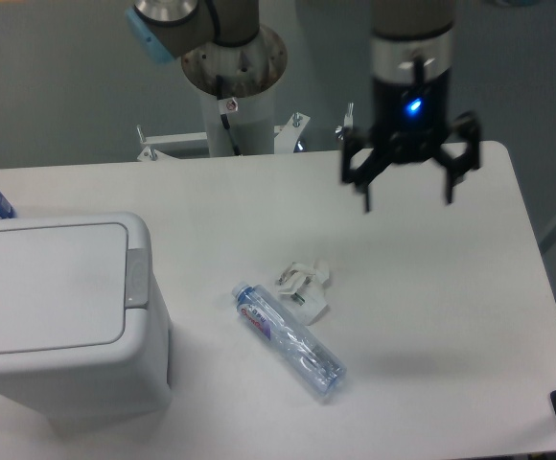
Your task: Open the trash can
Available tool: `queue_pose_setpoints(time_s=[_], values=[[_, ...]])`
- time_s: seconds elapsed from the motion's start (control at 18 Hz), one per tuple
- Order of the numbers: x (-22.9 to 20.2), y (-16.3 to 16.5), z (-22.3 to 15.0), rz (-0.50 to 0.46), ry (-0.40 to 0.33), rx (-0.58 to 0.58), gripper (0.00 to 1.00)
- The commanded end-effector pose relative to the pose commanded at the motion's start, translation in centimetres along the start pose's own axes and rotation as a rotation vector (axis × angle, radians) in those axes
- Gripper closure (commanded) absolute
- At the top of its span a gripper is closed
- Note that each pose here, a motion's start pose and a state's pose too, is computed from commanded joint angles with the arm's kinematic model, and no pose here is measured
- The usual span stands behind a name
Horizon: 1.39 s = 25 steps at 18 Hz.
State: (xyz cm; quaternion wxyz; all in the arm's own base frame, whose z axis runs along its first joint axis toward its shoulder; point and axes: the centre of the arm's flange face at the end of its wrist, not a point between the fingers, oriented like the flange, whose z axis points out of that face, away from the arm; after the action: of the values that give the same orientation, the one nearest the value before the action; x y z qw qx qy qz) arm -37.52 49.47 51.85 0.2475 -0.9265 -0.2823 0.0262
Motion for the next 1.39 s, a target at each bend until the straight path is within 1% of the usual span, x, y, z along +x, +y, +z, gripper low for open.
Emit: queue_pose_setpoints(time_s=[0.06,0.17,0.33,0.5,0.72,1.06,1.39], values=[[0.4,-0.2,0.2,-0.040,0.029,0.018,0.00],[2.2,-0.5,0.5,-0.058,0.095,0.034,0.00],[4.8,-0.1,1.2,-0.035,0.144,0.022,0.00],[7.4,0.3,1.8,-0.007,0.173,0.008,0.00],[9.4,0.9,2.3,-0.025,0.187,-0.013,0.00],[12.0,1.2,3.0,0.012,0.205,-0.028,0.00],[12.8,2.1,3.9,0.033,0.213,-0.047,0.00]])
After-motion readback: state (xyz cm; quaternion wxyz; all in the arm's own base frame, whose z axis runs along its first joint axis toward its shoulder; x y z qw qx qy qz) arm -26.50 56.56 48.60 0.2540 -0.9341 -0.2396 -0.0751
